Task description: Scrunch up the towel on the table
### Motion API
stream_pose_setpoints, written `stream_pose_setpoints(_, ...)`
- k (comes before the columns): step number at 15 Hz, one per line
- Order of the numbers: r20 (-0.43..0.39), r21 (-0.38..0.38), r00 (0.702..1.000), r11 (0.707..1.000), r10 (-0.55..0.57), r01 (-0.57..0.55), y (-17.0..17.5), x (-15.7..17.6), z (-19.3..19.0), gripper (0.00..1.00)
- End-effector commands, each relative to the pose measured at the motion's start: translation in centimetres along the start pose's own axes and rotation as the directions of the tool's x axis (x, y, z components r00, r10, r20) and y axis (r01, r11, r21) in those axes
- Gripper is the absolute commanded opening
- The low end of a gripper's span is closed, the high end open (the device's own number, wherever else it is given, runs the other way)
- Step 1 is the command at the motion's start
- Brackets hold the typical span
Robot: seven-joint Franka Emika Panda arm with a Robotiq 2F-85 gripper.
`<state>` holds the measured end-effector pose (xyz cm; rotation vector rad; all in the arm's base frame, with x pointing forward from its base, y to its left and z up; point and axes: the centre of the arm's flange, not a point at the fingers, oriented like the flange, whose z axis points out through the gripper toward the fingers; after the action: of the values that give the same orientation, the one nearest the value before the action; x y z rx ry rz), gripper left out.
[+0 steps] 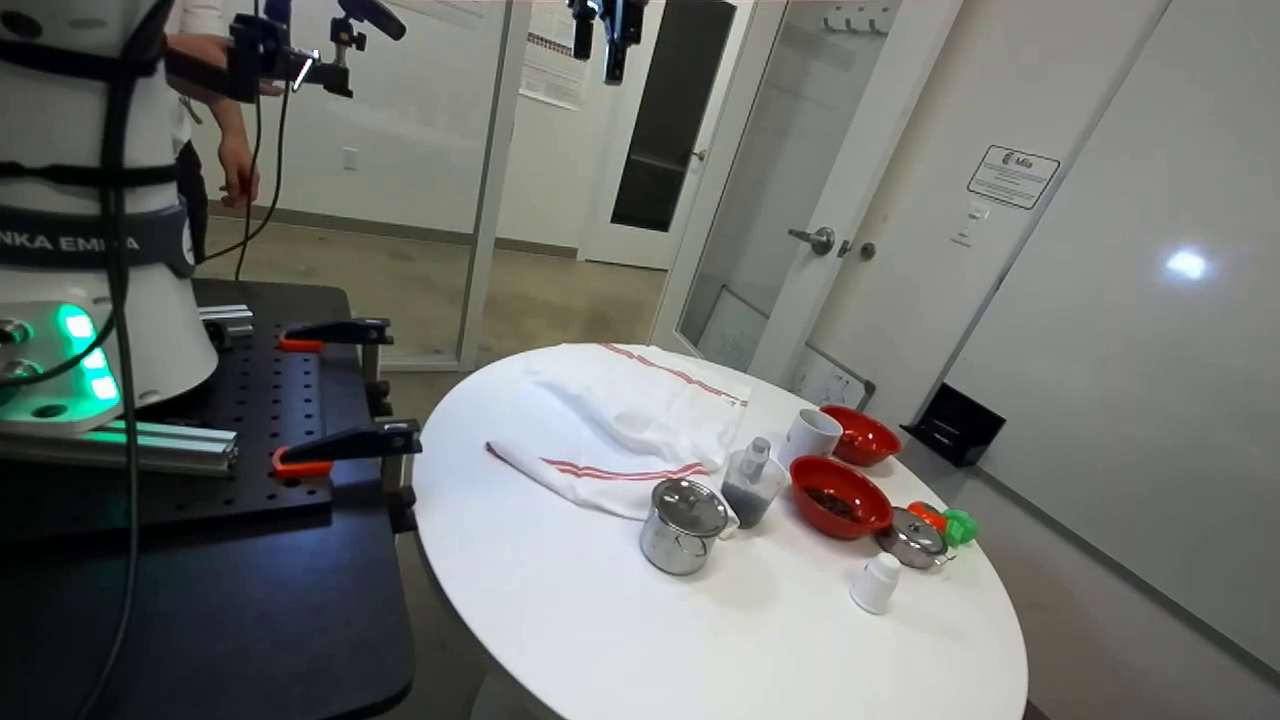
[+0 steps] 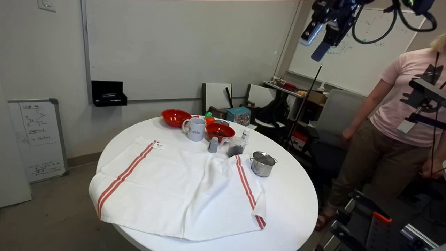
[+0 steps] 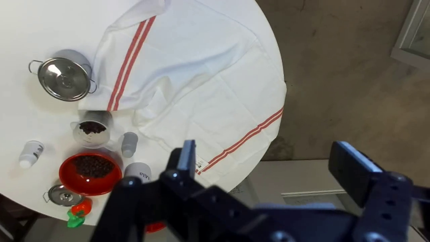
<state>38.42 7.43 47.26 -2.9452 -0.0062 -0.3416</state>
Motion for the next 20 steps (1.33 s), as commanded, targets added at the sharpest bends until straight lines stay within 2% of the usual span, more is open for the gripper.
stream_pose_setpoints(1,0.049,0.058,0.998,0.998,-0.035,0.032,3.5,2.4,4.2,1.0)
stream_pose_setpoints(4,0.105,0.044,0.994,0.999,-0.028,0.024,4.3,4.2,7.5,1.0)
stream_pose_setpoints(8,0.201,-0.085,0.979,0.996,0.02,-0.003,2.1,6.1,12.1,1.0)
stream_pose_setpoints(12,0.228,-0.193,0.971,0.981,0.071,-0.026,-0.1,7.3,16.5,1.0)
stream_pose_setpoints(13,0.214,-0.171,0.974,0.984,0.076,-0.039,-0.2,7.5,17.0,1.0)
stream_pose_setpoints(14,0.229,-0.158,0.972,0.987,0.052,-0.016,0.3,5.4,15.4,1.0)
stream_pose_setpoints(18,0.233,-0.157,0.97,0.987,0.067,-0.03,0.1,6.4,17.0,1.0)
stream_pose_setpoints(20,0.246,-0.201,0.961,0.977,0.128,-0.078,-0.2,4.8,16.9,1.0)
